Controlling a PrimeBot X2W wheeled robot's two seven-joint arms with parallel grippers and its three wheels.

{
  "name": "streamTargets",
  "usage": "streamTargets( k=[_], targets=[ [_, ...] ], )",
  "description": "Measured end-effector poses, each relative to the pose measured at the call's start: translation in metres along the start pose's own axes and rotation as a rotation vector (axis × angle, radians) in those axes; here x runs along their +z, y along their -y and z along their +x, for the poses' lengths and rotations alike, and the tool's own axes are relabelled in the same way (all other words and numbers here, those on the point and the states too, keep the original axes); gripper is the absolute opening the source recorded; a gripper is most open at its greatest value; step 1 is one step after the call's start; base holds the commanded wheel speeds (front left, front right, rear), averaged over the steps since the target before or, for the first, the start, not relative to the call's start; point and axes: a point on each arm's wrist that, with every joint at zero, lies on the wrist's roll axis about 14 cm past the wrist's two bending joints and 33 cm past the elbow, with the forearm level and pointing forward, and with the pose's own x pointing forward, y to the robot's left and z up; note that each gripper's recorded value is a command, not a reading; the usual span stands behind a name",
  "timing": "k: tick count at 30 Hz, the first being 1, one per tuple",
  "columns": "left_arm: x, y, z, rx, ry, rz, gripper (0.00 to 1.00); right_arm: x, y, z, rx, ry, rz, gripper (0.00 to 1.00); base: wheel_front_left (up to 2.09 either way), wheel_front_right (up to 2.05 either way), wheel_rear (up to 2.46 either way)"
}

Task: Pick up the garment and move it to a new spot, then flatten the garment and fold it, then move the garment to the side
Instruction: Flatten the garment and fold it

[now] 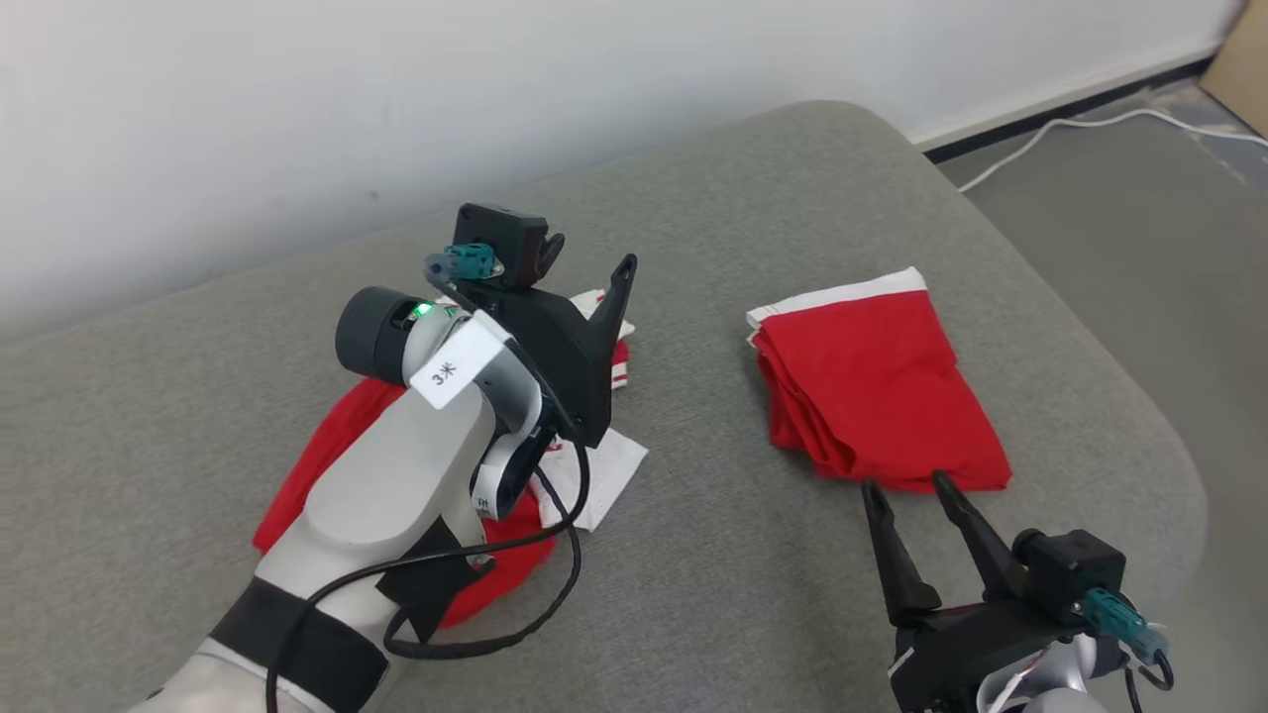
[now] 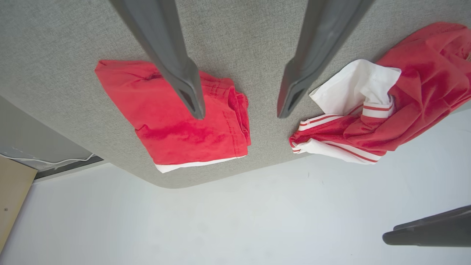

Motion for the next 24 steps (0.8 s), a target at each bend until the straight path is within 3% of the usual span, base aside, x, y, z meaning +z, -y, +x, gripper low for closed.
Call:
streamTargets(
  k=[9,19,24],
  targets=[
    [-0.021,-0.068,-0.041,0.209,-0.026,-0.066,1.0,-0.005,-0.015,0.007,0.061,-0.004,-0.008,1.0,0.0,0.0,0.0],
    [-0.093,-0.168,-0.16,0.536,-0.184,-0.061,1.0,-0.011,-0.048,0.009,0.164,-0.017,0.001,1.0,0.0,0.0,0.0],
    [-0.124,-0.171,-0.204,0.595,-0.254,-0.075,1.0,-0.015,-0.052,0.0,0.186,-0.027,0.0,1.0,0.0,0.0,0.0]
  ],
)
